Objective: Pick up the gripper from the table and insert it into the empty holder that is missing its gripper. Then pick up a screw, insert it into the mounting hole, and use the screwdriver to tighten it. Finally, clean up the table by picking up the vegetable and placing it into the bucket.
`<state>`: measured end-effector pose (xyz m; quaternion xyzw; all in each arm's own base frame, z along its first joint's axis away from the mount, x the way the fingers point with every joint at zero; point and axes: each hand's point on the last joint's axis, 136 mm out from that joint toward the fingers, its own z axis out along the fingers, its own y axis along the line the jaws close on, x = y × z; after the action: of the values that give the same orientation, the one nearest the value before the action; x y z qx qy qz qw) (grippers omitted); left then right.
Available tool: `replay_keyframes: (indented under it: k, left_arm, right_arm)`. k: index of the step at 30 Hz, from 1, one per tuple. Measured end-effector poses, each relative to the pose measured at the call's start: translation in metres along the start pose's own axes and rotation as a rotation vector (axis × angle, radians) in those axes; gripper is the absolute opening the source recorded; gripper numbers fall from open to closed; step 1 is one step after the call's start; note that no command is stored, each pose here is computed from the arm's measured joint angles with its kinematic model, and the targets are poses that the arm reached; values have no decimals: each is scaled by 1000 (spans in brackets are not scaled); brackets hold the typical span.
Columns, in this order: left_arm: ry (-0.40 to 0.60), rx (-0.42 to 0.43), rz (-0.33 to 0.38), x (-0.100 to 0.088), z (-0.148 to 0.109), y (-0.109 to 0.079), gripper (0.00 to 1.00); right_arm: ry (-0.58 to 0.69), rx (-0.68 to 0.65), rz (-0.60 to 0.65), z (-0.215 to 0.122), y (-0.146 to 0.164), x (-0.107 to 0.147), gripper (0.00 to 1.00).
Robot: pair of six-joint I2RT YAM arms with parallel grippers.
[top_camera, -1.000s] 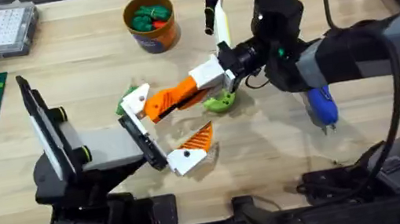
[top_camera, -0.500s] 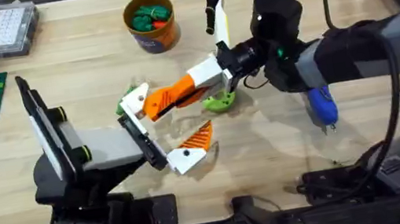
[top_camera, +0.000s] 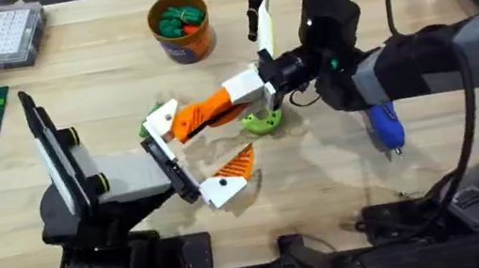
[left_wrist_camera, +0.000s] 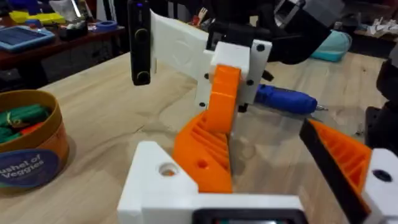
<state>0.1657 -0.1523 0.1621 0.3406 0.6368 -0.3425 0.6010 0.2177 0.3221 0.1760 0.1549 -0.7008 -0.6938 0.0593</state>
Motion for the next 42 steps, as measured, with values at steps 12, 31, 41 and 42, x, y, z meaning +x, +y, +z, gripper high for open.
replay_keyframes:
  k: [12,31,41,42]
  left_arm:
    - [0,-2,-15,0,0,0,986]
    - [0,1,-23,0,0,0,986]
    - [5,2,-40,1,0,0,986]
    - [5,2,-42,1,0,0,986]
  right_arm:
    - [-13,5,4,1,-6,-3,14]
    - [-43,13,4,1,-8,-8,15]
    - [-25,9,8,3,-12,-11,13]
    - [-22,8,8,3,-12,-11,12]
